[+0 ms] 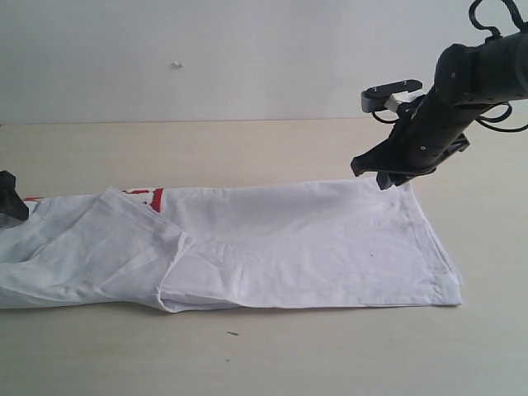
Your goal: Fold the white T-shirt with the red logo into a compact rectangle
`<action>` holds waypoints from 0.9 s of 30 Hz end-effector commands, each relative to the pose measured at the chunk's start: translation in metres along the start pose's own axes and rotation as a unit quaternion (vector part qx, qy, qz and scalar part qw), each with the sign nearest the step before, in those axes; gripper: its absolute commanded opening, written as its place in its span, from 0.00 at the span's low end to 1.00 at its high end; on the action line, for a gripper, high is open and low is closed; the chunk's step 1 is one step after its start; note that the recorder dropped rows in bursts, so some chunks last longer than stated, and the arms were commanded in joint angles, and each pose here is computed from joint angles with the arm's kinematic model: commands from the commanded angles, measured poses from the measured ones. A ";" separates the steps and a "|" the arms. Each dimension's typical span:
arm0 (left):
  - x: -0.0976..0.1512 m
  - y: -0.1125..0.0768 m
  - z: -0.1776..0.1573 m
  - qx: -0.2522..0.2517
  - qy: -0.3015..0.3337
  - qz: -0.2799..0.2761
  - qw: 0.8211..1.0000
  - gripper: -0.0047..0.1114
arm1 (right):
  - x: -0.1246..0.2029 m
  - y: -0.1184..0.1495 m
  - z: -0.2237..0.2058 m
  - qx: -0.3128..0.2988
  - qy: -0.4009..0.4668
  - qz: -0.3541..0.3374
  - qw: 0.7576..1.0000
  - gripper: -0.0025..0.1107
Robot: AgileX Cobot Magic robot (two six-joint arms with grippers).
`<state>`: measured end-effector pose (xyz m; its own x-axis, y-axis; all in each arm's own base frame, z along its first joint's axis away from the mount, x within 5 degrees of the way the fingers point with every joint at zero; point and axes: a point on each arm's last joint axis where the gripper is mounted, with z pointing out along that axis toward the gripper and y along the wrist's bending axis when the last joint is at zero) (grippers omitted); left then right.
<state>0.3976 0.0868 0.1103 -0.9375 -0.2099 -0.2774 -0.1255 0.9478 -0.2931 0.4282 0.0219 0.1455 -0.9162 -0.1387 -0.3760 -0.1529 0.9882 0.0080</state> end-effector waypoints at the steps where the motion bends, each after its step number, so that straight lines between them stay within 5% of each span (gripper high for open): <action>1: 0.013 0.003 0.018 0.019 0.049 -0.014 0.999 0.69 | -0.003 -0.002 -0.003 0.000 -0.012 0.002 1.000 0.25; 7: 0.025 -0.004 0.015 0.060 0.117 -0.016 0.991 0.70 | -0.003 -0.002 -0.003 -0.002 -0.011 0.004 1.000 0.25; 13: 0.026 -0.004 0.015 0.057 0.119 -0.012 0.991 0.70 | -0.003 0.001 -0.003 -0.020 -0.011 0.009 1.000 0.25; 20: 0.026 -0.001 0.015 0.045 0.122 0.006 0.992 0.33 | -0.003 0.001 -0.003 -0.020 -0.011 0.008 1.000 0.25; 27: 0.026 -0.005 0.011 0.064 0.122 0.034 0.990 0.12 | -0.003 0.001 -0.003 -0.020 -0.011 0.008 1.000 0.22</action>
<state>0.3836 0.0746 0.1041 -0.9878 -0.1076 -0.1123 -0.0537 0.9137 -0.4027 0.4283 0.0248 0.1459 -0.9162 -0.1192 -0.3825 -0.1504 0.9872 0.0526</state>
